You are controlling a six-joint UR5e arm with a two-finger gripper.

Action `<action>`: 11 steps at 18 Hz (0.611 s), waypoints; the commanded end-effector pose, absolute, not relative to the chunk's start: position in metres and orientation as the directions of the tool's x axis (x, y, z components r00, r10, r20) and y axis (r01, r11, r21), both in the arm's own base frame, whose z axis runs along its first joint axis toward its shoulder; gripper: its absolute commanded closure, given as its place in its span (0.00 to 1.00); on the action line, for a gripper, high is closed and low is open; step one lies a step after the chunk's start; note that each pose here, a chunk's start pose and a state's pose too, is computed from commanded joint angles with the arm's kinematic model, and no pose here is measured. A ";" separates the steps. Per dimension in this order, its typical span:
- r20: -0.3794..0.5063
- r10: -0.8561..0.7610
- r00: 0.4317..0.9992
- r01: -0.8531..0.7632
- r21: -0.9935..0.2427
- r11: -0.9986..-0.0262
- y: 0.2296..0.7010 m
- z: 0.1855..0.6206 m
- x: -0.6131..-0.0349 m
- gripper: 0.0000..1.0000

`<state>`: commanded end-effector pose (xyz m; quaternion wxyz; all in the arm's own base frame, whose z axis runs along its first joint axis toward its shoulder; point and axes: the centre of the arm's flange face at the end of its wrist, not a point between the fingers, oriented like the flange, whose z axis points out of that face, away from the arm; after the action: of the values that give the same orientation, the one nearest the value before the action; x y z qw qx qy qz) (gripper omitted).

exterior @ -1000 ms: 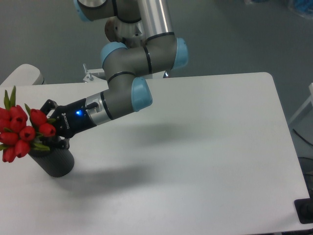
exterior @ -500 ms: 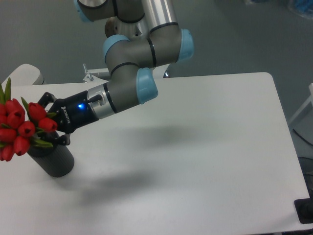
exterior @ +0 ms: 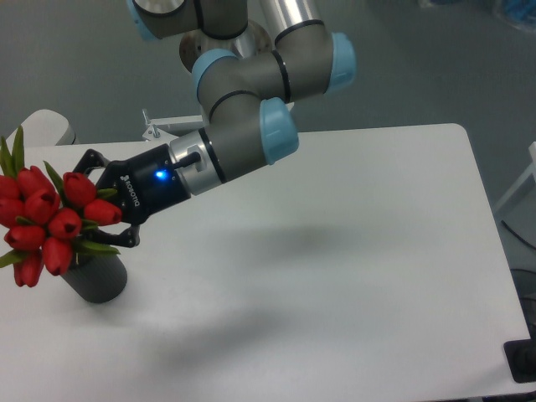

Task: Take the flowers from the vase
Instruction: 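Lift the gripped tulips up out of the grey vase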

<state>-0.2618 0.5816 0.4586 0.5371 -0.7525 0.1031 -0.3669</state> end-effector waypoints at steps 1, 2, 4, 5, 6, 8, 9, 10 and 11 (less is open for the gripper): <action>0.454 -0.538 0.710 0.252 -0.878 -0.407 0.580 0.459 -0.266 0.81; 0.459 -0.530 0.713 0.260 -0.875 -0.409 0.578 0.459 -0.271 0.81; 0.467 -0.516 0.718 0.272 -0.871 -0.409 0.574 0.462 -0.279 0.81; 0.470 -0.507 0.723 0.279 -0.869 -0.408 0.572 0.464 -0.286 0.81; 0.468 -0.504 0.726 0.280 -0.870 -0.405 0.570 0.464 -0.288 0.81; 0.464 -0.490 0.738 0.284 -0.872 -0.398 0.565 0.466 -0.300 0.81; 0.457 -0.487 0.744 0.282 -0.876 -0.392 0.563 0.469 -0.305 0.81; 0.453 -0.482 0.750 0.279 -0.877 -0.390 0.564 0.471 -0.310 0.81; 0.449 -0.474 0.757 0.277 -0.878 -0.390 0.564 0.470 -0.318 0.81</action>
<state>-0.3184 0.5644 0.4697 0.5485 -0.7601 0.0647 -0.3423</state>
